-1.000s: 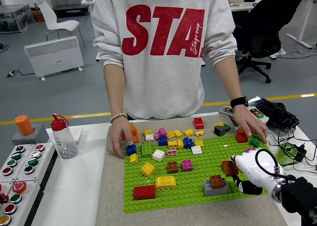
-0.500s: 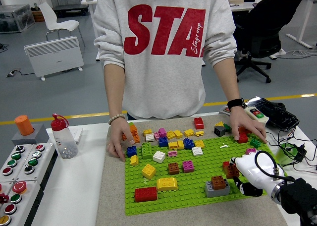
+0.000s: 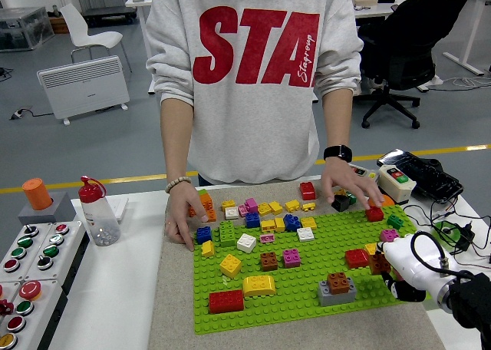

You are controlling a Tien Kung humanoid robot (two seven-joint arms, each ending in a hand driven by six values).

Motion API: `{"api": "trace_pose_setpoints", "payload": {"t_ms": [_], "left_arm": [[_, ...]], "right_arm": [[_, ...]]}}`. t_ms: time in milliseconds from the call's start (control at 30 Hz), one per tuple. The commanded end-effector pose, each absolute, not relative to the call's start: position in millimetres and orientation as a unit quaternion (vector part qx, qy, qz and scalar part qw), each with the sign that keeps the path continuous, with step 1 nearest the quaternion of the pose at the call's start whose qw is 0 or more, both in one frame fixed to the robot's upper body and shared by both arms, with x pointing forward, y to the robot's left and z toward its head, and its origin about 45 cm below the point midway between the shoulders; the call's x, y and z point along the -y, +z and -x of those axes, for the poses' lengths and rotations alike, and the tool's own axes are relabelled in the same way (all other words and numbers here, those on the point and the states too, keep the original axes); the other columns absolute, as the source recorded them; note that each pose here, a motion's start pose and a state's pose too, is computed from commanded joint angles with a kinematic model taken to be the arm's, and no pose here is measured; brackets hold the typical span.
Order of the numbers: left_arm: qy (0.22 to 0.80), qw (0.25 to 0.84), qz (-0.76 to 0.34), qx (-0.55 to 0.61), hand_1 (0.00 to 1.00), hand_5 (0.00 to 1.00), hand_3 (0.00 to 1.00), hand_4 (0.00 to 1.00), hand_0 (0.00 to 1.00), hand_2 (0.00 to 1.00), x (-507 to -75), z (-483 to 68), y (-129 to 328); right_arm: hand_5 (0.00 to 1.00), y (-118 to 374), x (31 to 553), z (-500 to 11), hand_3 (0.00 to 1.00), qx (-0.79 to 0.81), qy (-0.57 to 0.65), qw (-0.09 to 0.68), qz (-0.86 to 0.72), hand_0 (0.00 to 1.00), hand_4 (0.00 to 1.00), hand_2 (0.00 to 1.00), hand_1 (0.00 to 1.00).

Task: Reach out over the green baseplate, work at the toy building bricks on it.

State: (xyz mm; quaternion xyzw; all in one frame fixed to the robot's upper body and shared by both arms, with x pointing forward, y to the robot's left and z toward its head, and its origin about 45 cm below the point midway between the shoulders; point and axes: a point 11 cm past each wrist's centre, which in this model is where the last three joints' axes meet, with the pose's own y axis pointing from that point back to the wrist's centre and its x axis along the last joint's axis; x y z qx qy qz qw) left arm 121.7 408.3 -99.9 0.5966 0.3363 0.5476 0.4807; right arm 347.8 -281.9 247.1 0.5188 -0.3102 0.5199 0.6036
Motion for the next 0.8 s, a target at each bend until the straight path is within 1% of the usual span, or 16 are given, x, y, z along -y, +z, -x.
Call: {"api": "trace_pose_setpoints", "payload": {"t_ms": [200, 567, 767, 800], "left_arm": [[0.547, 0.481, -0.597, -0.335, 0.693, 0.998, 0.565, 0.282, 0.655, 0.669, -408.7, -122.9, -99.5], [0.549, 0.482, -0.595, -0.335, 0.693, 0.998, 0.565, 0.283, 0.655, 0.669, -408.3, -124.7, -99.1], [0.550, 0.482, -0.594, -0.335, 0.693, 0.998, 0.565, 0.283, 0.655, 0.668, -407.9, -126.3, -98.8], [0.550, 0.483, -0.594, -0.335, 0.691, 0.998, 0.565, 0.282, 0.654, 0.668, -407.9, -126.6, -98.7]], "right_arm": [[0.277, 245.3, 288.5, -347.6, 0.503, 0.302, 0.514, 0.601, -0.532, 0.227, 0.421, 0.468, 0.377], [0.275, 246.2, 266.9, -352.1, 0.504, 0.285, 0.527, 0.558, -0.574, 0.228, 0.421, 0.468, 0.377], [0.269, 240.3, 260.2, -353.2, 0.505, 0.272, 0.524, 0.554, -0.586, 0.229, 0.418, 0.469, 0.377], [0.255, 239.1, 259.6, -353.4, 0.505, 0.271, 0.524, 0.554, -0.588, 0.229, 0.410, 0.470, 0.378]]}}
